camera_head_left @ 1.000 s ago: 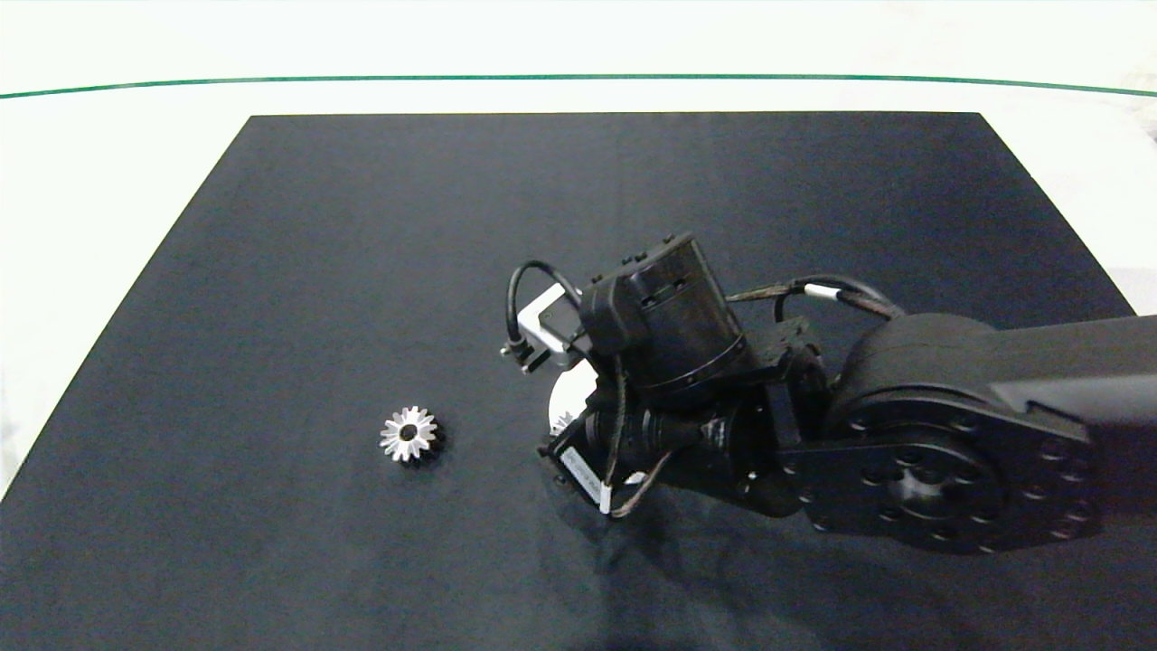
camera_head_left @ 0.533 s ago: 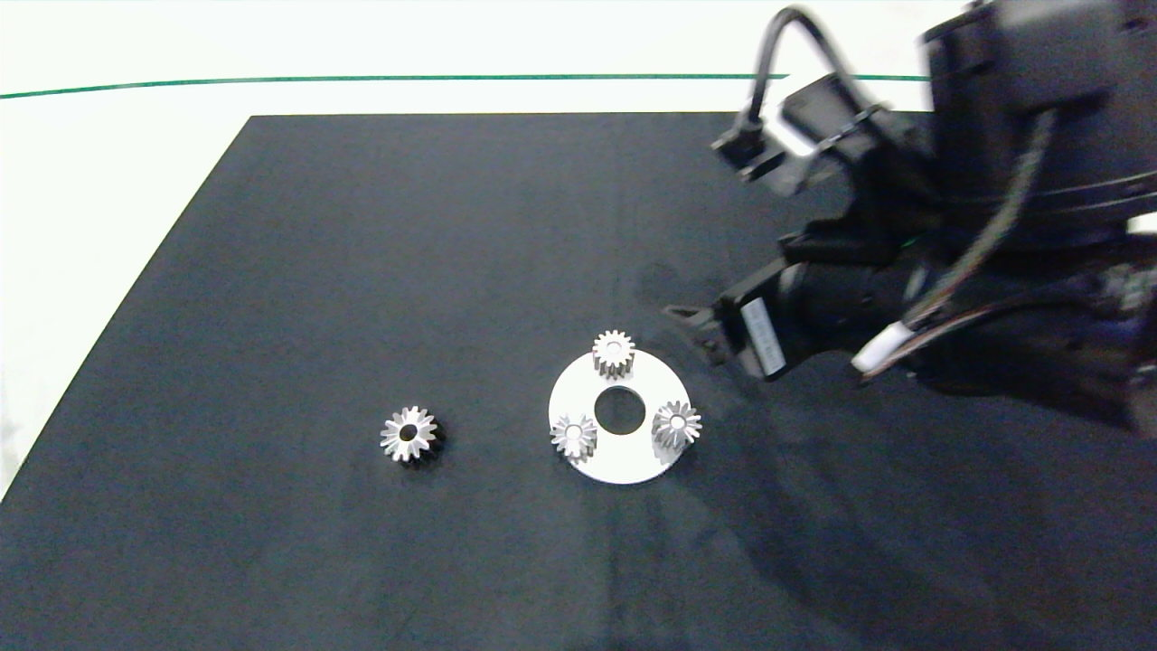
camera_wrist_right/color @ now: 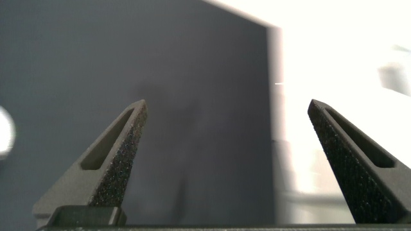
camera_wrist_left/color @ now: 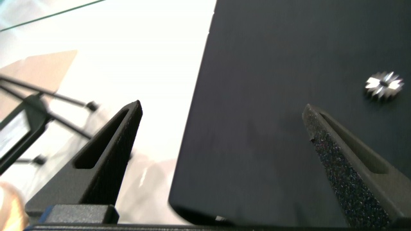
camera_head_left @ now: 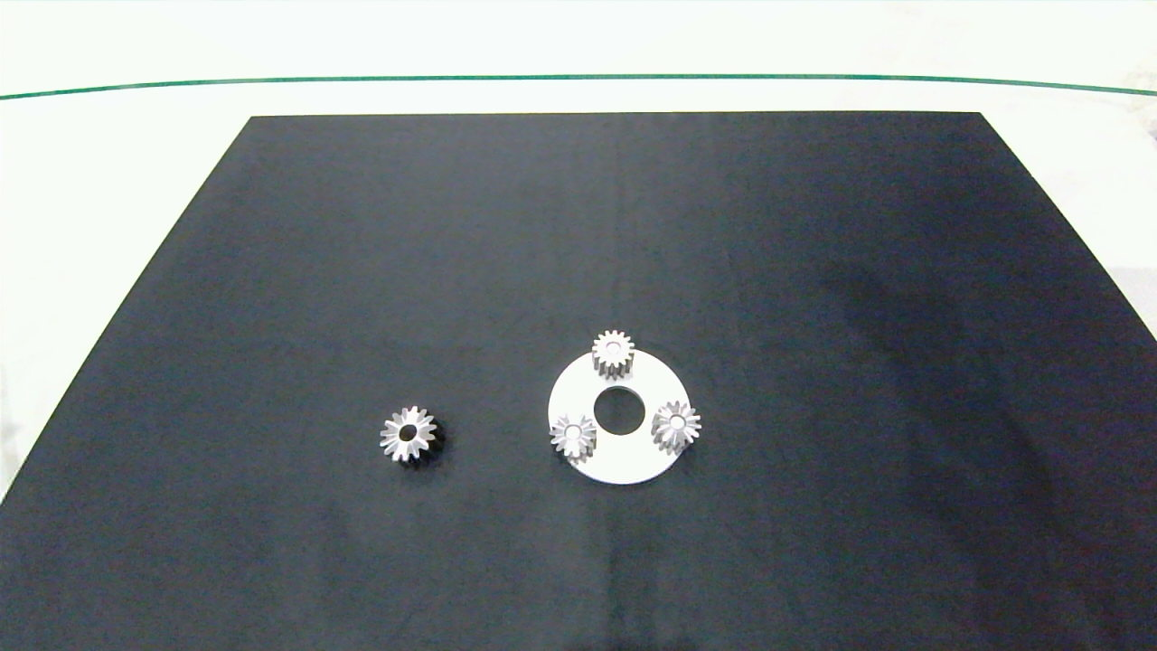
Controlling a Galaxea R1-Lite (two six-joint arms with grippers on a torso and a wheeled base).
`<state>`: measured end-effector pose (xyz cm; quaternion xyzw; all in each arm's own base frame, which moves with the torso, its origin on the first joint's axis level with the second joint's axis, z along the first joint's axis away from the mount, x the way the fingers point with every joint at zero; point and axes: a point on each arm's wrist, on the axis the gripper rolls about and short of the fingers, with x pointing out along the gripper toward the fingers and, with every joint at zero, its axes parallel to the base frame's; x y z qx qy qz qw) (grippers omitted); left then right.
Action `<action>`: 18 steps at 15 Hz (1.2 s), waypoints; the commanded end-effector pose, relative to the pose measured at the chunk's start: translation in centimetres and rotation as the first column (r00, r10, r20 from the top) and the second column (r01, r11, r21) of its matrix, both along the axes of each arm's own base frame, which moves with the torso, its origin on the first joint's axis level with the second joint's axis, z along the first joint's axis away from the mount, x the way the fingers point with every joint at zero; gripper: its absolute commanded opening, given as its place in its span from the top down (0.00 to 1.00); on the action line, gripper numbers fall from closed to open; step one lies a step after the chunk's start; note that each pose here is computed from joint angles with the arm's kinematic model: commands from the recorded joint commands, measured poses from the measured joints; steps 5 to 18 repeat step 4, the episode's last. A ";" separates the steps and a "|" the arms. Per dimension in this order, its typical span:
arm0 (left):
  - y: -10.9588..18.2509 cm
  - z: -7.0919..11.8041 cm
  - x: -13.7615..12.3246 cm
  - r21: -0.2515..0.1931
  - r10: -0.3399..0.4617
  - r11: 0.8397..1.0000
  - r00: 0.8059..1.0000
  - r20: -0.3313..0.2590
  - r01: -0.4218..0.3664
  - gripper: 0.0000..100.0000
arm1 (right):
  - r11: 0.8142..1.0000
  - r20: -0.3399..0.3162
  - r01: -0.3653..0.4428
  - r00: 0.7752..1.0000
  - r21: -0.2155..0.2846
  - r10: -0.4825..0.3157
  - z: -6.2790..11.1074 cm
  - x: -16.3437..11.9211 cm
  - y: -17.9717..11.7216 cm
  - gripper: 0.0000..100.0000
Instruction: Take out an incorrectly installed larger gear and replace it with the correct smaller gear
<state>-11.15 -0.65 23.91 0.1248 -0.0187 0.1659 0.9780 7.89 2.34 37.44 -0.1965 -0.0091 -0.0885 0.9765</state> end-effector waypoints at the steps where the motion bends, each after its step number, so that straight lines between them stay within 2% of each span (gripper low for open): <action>1: -0.6 -2.1 -2.1 0.001 0.030 1.000 0.999 0.021 -0.030 0.00 | 0.942 0.263 0.330 0.905 0.061 -0.334 -0.5 -13.2 -4.3 0.00; 2: -0.6 -2.5 -2.0 -0.027 0.028 0.999 1.000 0.010 -0.028 0.00 | 0.918 0.303 0.388 0.868 0.082 -0.394 -1.5 -15.9 -4.1 0.00; 3: -0.4 -2.5 -2.0 -0.085 0.010 0.996 0.999 0.030 -0.008 0.00 | 0.891 0.338 0.443 0.827 0.100 -0.449 -2.7 -18.1 -3.6 0.00; 4: -0.2 -2.5 -2.1 -0.105 -0.006 0.994 0.999 0.036 0.010 0.00 | 0.870 0.362 0.479 0.796 0.114 -0.486 -4.0 -19.6 -3.0 0.00; 18: -0.2 -2.5 -2.1 -0.105 -0.006 0.994 0.999 0.036 0.010 0.00 | 0.870 0.362 0.479 0.796 0.114 -0.486 -4.0 -19.6 -3.0 0.00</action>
